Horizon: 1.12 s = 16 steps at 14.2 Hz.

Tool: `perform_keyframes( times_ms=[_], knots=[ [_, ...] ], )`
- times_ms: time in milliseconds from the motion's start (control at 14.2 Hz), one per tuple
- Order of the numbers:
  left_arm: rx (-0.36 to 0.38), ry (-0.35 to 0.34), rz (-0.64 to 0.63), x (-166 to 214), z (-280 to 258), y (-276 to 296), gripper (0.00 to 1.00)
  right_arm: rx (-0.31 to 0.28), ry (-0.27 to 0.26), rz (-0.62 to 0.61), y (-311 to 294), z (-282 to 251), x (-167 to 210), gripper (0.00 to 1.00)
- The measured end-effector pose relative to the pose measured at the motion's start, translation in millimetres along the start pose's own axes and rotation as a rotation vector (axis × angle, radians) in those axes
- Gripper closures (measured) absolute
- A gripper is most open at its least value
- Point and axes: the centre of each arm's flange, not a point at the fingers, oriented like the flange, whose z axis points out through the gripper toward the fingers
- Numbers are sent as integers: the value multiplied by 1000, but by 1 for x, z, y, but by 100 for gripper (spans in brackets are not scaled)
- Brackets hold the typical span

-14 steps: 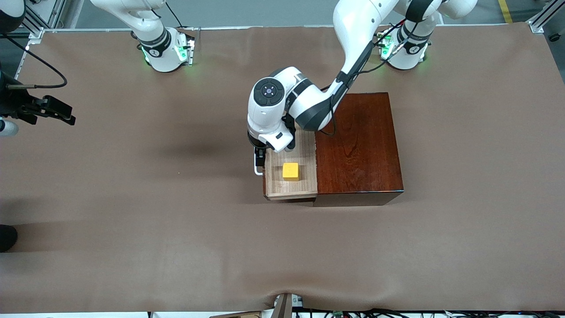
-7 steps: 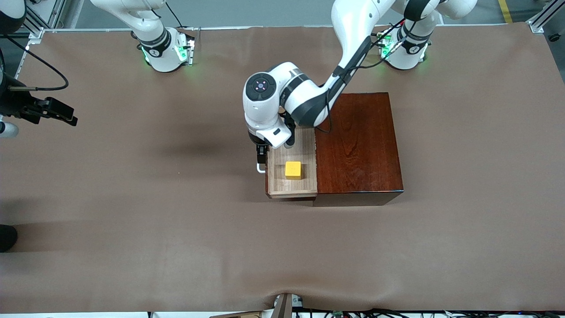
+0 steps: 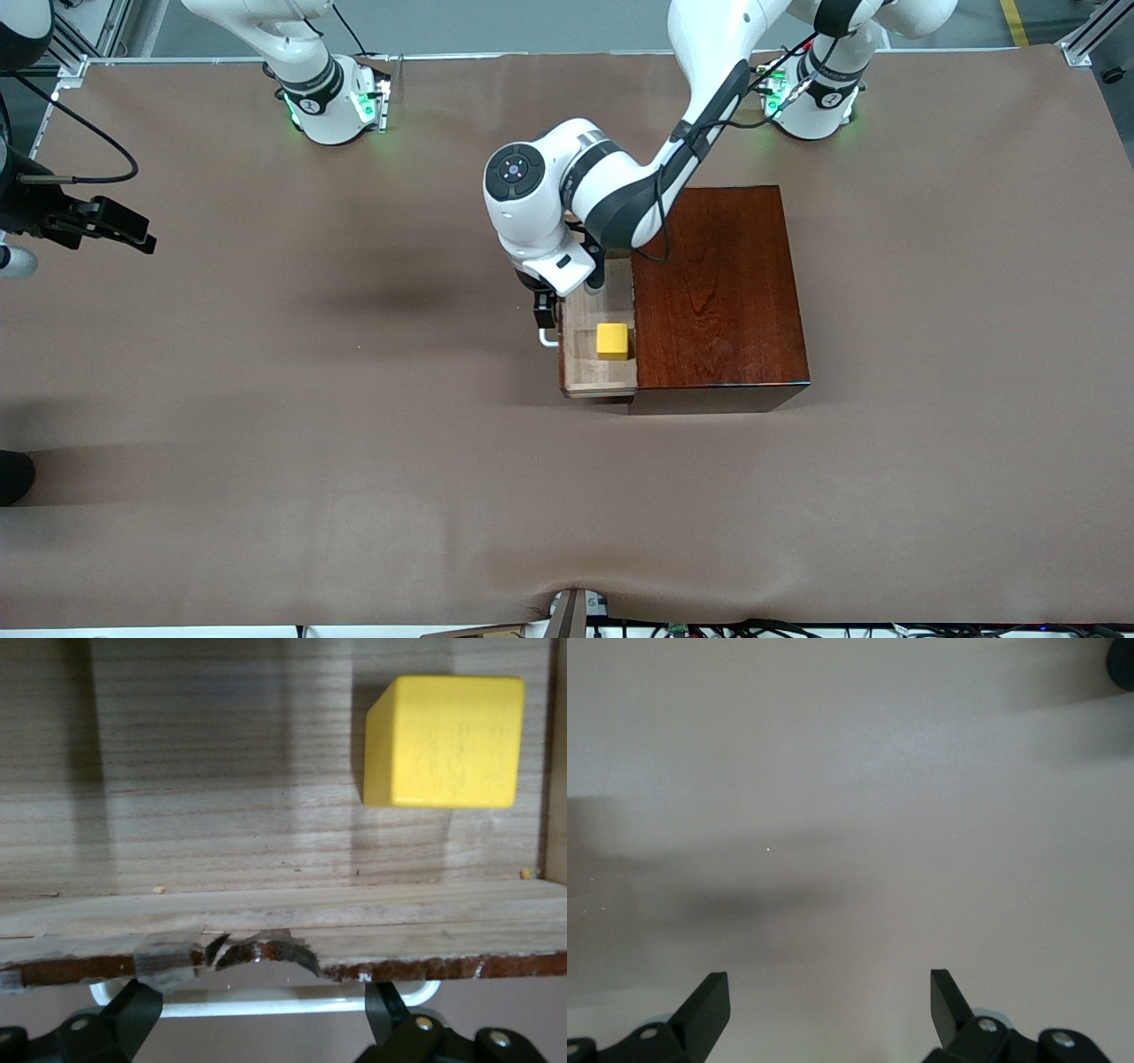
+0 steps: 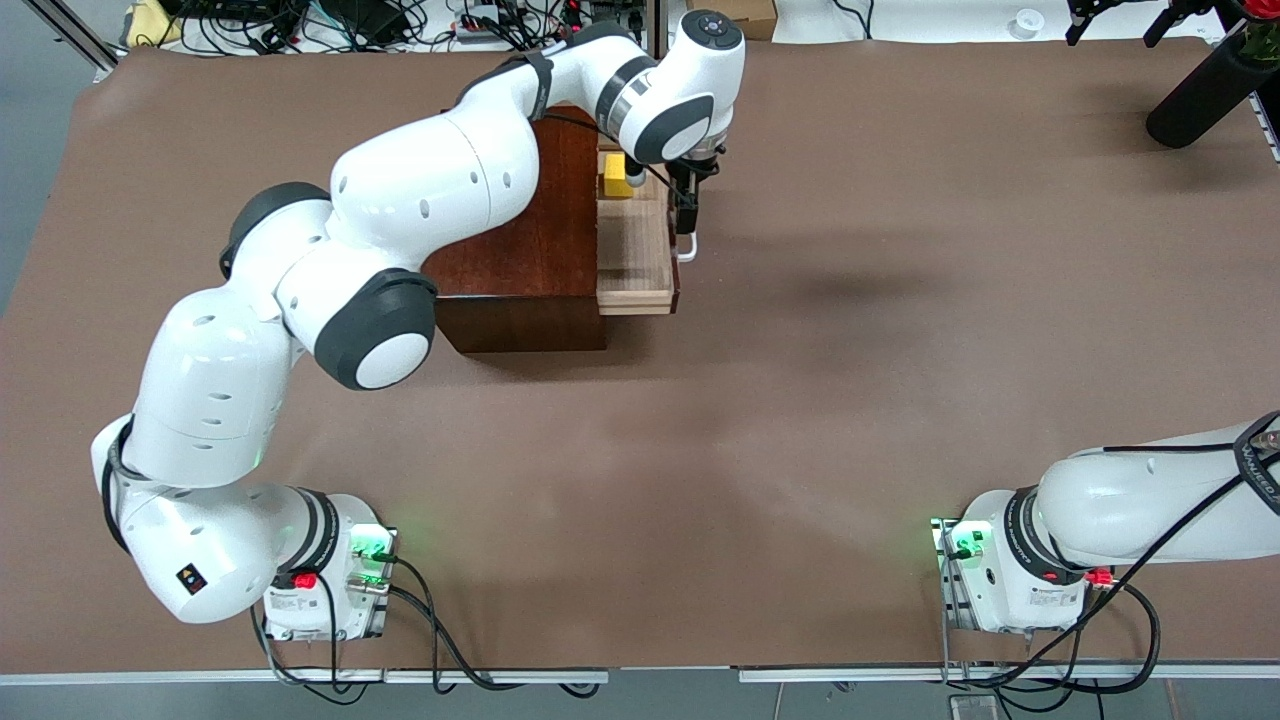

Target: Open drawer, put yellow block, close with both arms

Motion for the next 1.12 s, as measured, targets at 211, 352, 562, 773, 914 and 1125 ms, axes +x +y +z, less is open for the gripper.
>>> perform_keyframes(
  times_ms=[211,352,562,773,914,1125],
  knots=[
    [-9,72,17,6,1,-2,0,0,0,0,0,0,0,0],
    [-5,122,21,12,4,-2,0,1,0,0,0,0,0,0],
    [7,177,19,21,6,-1,0,1,0,-1,-1,0,0,0],
    [0,255,23,33,8,1,0,1,0,-2,-1,0,0,0],
    [9,287,16,41,11,3,0,2,0,-2,-1,0,0,0],
    [23,321,8,49,14,4,0,2,0,-2,-1,0,0,0]
  ],
)
